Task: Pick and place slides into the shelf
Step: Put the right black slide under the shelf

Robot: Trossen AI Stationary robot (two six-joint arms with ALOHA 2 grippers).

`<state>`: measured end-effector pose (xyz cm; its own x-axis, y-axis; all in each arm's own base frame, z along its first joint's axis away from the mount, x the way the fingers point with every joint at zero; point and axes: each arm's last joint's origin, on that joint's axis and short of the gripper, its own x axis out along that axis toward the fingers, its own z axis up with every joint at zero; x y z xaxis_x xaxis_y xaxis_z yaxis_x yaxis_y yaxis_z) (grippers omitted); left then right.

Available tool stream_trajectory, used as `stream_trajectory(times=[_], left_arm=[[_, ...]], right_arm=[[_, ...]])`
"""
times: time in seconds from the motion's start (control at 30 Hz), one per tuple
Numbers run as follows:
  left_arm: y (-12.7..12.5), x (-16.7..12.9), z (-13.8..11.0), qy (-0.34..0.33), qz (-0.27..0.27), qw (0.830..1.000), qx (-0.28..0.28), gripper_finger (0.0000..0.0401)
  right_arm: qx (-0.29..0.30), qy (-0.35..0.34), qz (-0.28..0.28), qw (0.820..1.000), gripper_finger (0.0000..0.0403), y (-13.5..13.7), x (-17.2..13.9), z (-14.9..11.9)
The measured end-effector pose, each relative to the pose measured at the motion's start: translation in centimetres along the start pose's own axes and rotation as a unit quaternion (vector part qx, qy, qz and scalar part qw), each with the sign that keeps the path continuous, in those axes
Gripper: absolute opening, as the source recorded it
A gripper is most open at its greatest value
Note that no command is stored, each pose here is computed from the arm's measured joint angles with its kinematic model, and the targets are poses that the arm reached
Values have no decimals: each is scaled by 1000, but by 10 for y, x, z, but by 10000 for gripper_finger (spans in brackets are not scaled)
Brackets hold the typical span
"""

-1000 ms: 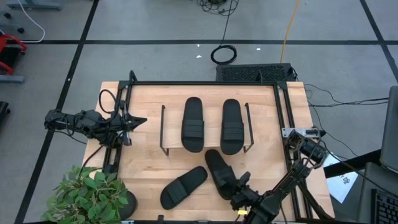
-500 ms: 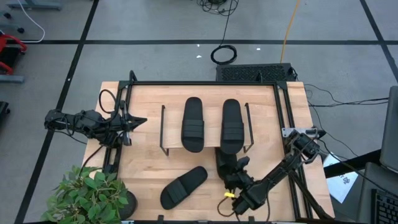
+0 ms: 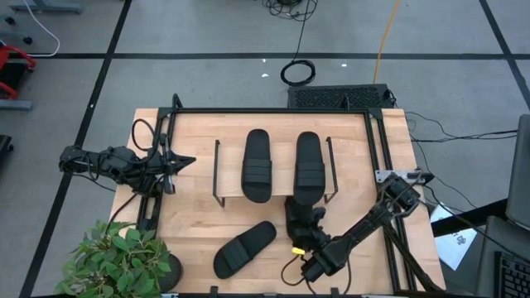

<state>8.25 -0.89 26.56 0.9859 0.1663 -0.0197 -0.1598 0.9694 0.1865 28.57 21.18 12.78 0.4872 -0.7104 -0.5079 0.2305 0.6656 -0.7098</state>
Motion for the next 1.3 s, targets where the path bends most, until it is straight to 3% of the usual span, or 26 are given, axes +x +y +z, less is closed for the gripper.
stream_trajectory(times=[0.23, 0.6, 0.77, 0.87, 0.97, 1.17, 1.3], left_arm=[[0, 0, 0, -1, 0, 1000, 0, 8], [0, 0, 0, -1, 0, 1000, 1, 8], [0, 0, 0, -1, 0, 1000, 0, 8], [0, 0, 0, 0, 0, 1000, 1, 8], [0, 0, 0, 0, 0, 1000, 1, 8], [0, 0, 0, 0, 0, 1000, 1, 8], [0, 0, 0, -1, 1, 1000, 10, 8]], right_arm=[[-8, 47, 50, 998, 22, 3, 5, 1], [-3, 11, 65, 998, 171, 7, -10, 2], [7, -17, 74, 997, 196, -2, -28, 5], [27, -44, 80, 996, 190, -11, -44, 7], [33, -89, 84, 992, 159, -16, -63, 9], [3, -86, 165, 982, 20, -12, -84, 6], [6, -79, 194, 978, 13, -7, -84, 4]])
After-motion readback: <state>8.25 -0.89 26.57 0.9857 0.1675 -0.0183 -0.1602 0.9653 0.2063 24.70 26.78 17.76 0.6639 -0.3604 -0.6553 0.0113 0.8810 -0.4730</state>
